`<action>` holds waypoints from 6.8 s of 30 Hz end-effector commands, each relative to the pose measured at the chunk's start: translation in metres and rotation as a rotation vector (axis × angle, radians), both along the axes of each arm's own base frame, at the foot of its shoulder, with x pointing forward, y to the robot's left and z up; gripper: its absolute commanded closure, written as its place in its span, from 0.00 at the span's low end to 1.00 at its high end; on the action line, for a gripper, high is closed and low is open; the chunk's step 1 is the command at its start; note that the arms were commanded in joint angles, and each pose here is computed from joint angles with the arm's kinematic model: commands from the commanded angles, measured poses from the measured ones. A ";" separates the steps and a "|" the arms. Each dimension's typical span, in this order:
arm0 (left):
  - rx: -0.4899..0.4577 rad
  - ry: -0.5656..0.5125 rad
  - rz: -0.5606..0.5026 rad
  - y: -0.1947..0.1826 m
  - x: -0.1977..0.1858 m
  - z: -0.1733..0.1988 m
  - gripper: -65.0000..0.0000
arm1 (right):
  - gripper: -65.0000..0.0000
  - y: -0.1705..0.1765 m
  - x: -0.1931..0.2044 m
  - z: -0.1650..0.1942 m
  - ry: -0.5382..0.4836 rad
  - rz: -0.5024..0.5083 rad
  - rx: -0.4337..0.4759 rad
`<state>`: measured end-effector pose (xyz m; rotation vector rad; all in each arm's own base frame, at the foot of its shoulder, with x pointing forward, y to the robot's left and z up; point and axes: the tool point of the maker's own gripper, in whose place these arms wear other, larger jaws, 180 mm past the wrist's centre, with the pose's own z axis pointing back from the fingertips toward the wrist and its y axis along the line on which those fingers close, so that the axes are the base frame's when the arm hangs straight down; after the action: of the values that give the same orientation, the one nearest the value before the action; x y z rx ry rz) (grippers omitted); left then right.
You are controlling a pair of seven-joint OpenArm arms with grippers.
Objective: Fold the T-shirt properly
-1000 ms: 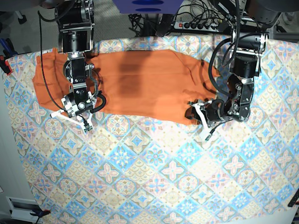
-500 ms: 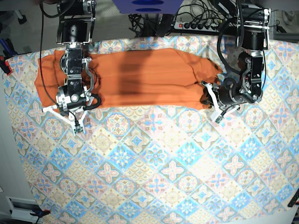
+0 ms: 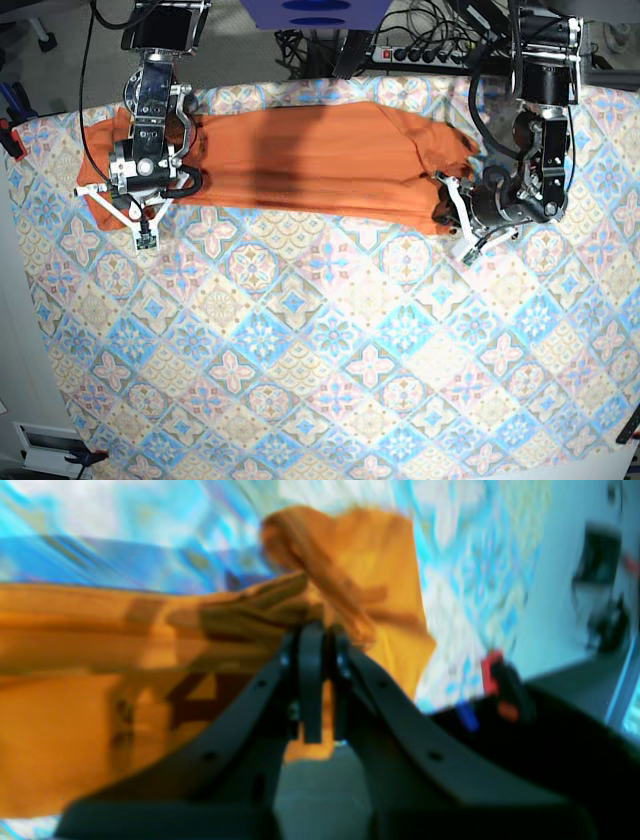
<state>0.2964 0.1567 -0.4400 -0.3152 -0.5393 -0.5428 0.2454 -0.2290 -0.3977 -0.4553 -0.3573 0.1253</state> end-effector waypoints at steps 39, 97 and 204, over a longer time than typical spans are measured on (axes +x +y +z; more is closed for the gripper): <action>0.061 0.022 -0.202 -0.004 -0.087 -0.007 0.80 | 0.78 -0.007 -0.073 -0.029 0.123 -0.120 0.027; 0.188 0.189 -0.193 0.013 -0.137 -0.083 0.63 | 0.66 0.059 0.071 0.014 -0.124 0.373 -0.149; 0.251 0.402 -0.094 0.004 -0.062 -0.126 0.74 | 0.96 -0.029 0.024 -0.124 0.275 -0.095 0.279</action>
<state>0.2889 0.0973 -0.5295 -0.4658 -0.3713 -0.4927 0.1984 -0.2790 -0.5149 -0.2765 0.2887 0.0696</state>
